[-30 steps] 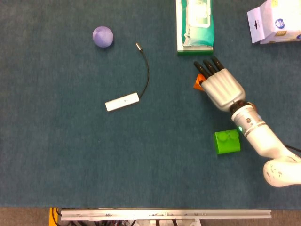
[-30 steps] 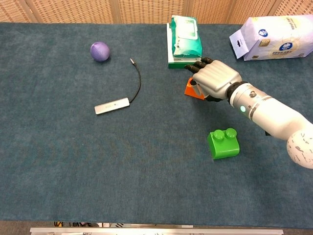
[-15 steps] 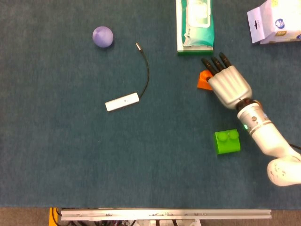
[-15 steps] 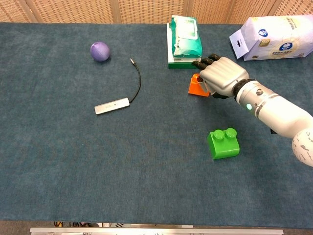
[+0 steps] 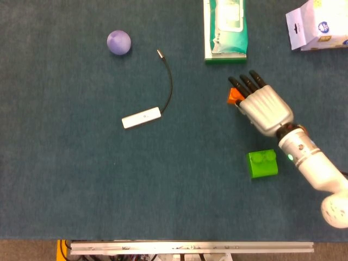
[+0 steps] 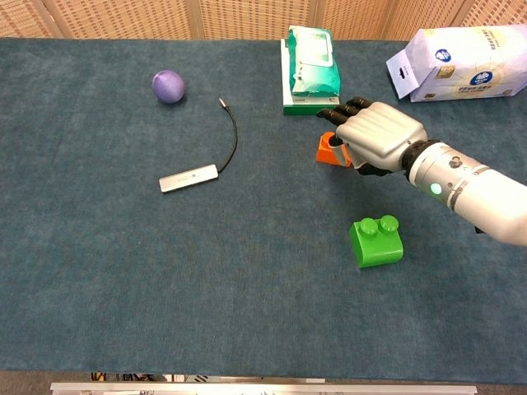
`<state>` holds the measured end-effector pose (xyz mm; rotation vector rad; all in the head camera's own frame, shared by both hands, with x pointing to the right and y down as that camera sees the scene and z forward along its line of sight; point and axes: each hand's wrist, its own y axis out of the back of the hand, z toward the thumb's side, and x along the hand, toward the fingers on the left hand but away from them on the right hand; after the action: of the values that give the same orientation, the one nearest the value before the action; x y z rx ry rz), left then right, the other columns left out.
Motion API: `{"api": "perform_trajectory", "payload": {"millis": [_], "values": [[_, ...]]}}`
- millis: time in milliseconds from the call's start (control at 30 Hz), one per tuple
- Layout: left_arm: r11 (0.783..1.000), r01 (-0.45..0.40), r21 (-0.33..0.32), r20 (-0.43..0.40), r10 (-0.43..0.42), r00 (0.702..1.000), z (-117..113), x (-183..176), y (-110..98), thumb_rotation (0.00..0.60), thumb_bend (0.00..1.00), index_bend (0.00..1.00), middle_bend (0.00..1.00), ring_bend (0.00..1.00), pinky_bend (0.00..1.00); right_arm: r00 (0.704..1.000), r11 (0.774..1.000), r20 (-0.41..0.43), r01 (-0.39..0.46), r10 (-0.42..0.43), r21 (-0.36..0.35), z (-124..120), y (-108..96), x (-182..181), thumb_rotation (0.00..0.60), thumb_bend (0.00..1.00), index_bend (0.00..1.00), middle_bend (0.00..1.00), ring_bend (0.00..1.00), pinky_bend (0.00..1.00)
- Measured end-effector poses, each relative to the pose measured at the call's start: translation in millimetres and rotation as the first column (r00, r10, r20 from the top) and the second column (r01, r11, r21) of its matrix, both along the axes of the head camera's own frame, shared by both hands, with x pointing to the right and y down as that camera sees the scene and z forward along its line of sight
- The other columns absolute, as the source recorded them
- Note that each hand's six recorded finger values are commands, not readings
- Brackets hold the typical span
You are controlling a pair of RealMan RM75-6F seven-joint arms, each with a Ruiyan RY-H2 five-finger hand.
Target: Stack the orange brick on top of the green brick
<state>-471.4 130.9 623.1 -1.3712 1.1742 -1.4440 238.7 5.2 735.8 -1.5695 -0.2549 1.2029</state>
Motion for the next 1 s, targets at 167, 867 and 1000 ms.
{"api": "perform_trajectory", "payload": {"millis": [167, 867, 1000], "values": [[1.000, -0.004, -0.001, 0.002, 0.004, 1.000, 0.0, 0.9, -0.1, 0.600, 0.00, 0.58, 0.47, 0.44, 0.54, 0.996, 1.000, 0.091, -0.019, 0.020, -0.011, -21.6, 9.1, 3.4, 0.600, 0.81, 0.50, 0.02, 0.00, 0.00], [1.000, -0.004, -0.009, -0.004, 0.004, 1.000, 0.8, -1.6, 1.1, 0.600, 0.00, 0.58, 0.47, 0.44, 0.54, 0.882, 0.923, 0.308, -0.384, 0.356, 0.033, -40.5, -8.9, 5.1, 0.600, 0.16, 0.48, 0.04, 0.00, 0.00], [1.000, -0.003, -0.009, -0.003, 0.003, 1.000, -0.4, -3.6, 1.8, 0.600, 0.00, 0.58, 0.47, 0.44, 0.54, 0.867, 0.902, 0.297, -0.430, 0.399, 0.044, -34.6, -14.0, 2.9, 0.600, 0.13, 0.48, 0.04, 0.00, 0.00]]}}
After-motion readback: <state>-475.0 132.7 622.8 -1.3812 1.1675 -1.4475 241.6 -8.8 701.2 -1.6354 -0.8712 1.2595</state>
